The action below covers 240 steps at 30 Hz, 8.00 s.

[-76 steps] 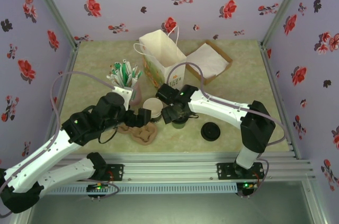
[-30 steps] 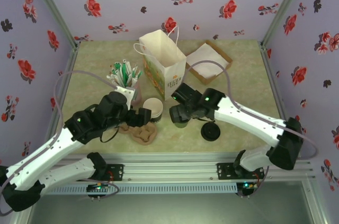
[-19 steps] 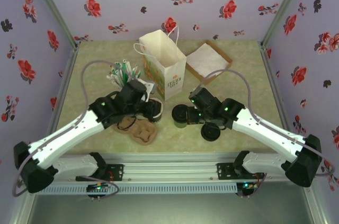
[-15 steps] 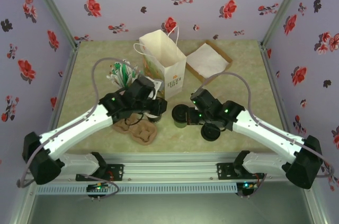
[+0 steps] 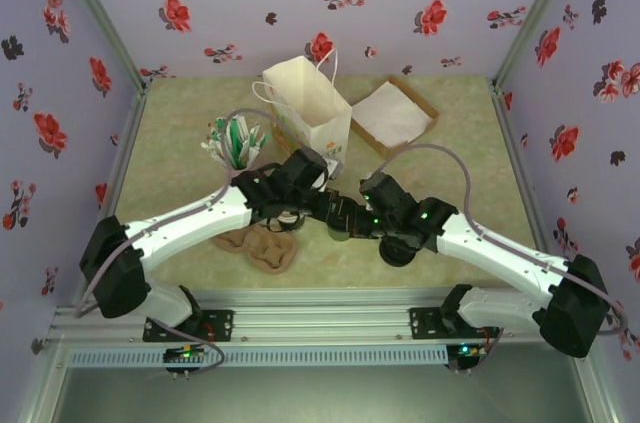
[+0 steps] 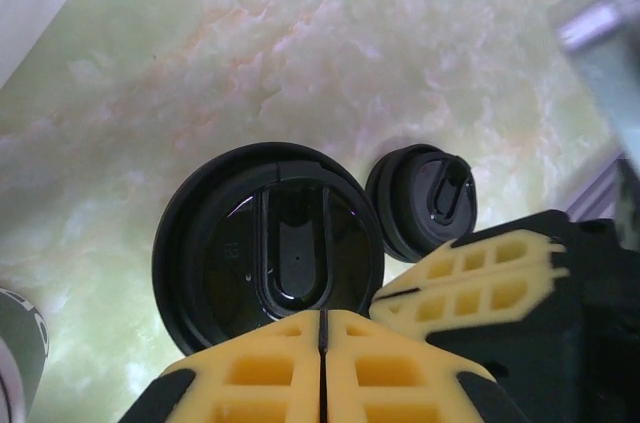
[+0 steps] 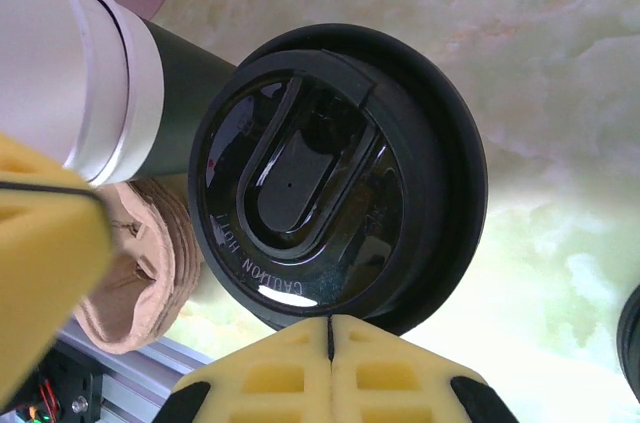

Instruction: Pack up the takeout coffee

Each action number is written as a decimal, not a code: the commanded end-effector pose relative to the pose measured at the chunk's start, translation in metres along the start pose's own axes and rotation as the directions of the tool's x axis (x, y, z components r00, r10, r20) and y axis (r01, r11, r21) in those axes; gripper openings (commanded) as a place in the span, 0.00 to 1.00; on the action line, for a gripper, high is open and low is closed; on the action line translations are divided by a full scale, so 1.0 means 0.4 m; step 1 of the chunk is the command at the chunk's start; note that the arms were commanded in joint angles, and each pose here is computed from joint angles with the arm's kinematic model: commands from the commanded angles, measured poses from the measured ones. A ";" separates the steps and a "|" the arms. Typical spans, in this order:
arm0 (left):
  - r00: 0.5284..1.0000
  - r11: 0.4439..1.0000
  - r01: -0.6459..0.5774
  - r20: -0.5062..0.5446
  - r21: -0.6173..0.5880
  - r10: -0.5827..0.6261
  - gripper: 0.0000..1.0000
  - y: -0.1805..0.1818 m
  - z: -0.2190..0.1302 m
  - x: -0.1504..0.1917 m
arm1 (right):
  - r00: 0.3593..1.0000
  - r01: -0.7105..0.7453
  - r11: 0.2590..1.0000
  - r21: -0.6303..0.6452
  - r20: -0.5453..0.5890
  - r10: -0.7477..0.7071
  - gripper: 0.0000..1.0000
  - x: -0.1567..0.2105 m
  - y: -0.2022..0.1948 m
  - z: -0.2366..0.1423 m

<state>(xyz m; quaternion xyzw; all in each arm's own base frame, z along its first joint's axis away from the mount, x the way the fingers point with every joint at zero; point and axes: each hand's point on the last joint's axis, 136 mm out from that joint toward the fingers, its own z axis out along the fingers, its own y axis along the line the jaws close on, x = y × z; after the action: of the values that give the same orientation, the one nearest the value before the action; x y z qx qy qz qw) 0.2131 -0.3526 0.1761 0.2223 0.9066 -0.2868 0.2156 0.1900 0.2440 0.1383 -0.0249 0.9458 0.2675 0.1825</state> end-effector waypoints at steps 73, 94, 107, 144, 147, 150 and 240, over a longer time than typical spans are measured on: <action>1.000 0.998 0.017 -0.019 -0.068 -0.019 0.03 0.051 0.049 0.050 | 0.973 -0.220 0.976 0.004 0.067 0.219 0.00 -0.001 -0.092 0.080; 0.980 0.998 0.013 0.201 -0.062 0.000 0.56 0.036 -0.218 -0.055 | 0.991 0.080 0.980 0.183 0.088 -0.098 0.61 -0.146 0.000 -0.101; 0.958 0.979 0.105 0.282 -0.173 -0.053 0.93 0.161 -0.359 0.023 | 0.964 0.265 0.919 0.292 -0.080 -0.252 0.79 -0.156 0.044 0.004; 0.953 0.971 0.132 0.294 -0.200 -0.069 0.99 0.202 -0.363 0.034 | 0.907 0.418 0.802 0.425 -0.245 -0.343 0.78 -0.139 0.045 0.109; 0.953 0.971 0.134 0.294 -0.200 -0.071 0.99 0.203 -0.362 0.035 | 0.907 0.418 0.803 0.425 -0.248 -0.340 0.75 -0.138 0.043 0.111; 0.952 0.971 0.134 0.297 -0.200 -0.070 0.99 0.203 -0.363 0.033 | 0.908 0.417 0.801 0.430 -0.242 -0.342 0.73 -0.141 0.043 0.105; 0.899 0.883 0.331 0.396 -0.333 -0.188 0.99 0.371 -0.506 0.079 | 0.907 0.415 0.910 0.008 0.074 -0.415 0.75 -0.510 0.299 -0.190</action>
<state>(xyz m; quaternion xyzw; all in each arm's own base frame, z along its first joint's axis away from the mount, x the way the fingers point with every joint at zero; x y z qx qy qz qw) 0.2181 -0.1172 0.2611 0.0042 0.9047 -0.1669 0.3919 0.3433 0.2850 0.3442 -0.1809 0.9025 0.2440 0.3054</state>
